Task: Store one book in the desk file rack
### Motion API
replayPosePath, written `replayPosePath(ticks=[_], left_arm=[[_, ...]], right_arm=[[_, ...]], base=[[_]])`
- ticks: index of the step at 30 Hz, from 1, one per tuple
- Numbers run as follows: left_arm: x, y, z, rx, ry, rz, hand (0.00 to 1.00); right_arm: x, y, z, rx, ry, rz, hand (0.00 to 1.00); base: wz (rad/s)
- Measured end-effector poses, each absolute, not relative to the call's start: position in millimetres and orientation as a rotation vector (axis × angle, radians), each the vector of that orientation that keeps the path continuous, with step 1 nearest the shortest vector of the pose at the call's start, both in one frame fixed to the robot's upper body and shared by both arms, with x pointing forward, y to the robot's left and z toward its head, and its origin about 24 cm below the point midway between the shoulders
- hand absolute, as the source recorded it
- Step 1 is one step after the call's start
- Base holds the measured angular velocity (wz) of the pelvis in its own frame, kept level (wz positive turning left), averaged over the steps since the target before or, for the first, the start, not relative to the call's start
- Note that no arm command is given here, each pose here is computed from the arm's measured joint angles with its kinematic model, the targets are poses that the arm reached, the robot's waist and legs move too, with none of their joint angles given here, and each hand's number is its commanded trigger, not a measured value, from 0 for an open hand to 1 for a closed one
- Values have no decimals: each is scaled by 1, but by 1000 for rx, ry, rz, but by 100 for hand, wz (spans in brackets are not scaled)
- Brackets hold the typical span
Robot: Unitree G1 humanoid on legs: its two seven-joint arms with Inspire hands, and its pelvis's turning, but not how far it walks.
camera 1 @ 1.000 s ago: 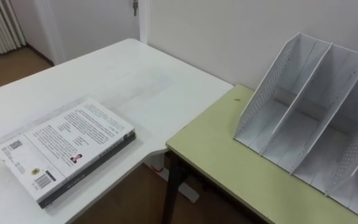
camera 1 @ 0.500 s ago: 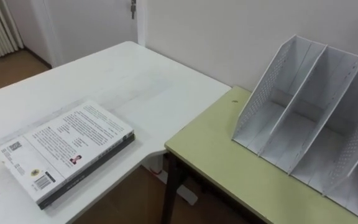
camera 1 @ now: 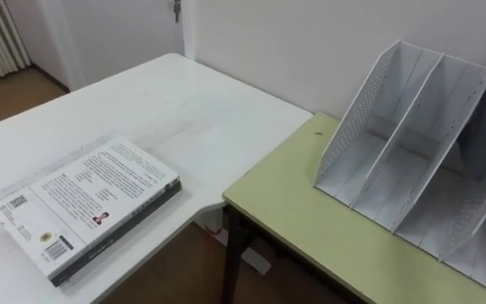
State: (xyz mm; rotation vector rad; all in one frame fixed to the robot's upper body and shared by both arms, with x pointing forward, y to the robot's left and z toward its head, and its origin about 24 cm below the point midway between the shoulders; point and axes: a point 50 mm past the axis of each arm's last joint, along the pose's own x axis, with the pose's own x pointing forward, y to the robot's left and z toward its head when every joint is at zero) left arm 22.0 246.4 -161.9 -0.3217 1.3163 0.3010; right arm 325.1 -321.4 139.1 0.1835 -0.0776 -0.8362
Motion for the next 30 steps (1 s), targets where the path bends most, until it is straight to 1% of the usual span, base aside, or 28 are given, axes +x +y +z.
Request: replayPosePath(ticks=[15, 30], left_arm=[[25, 251, -160, -300, 1303, 305, 0], [27, 247, -160, -310, 1305, 294, 0]], right_arm=[[326, -320, 140, 202, -81, -816, 0], [327, -315, 148, 198, -86, -782, 0]], base=[[0], [0]])
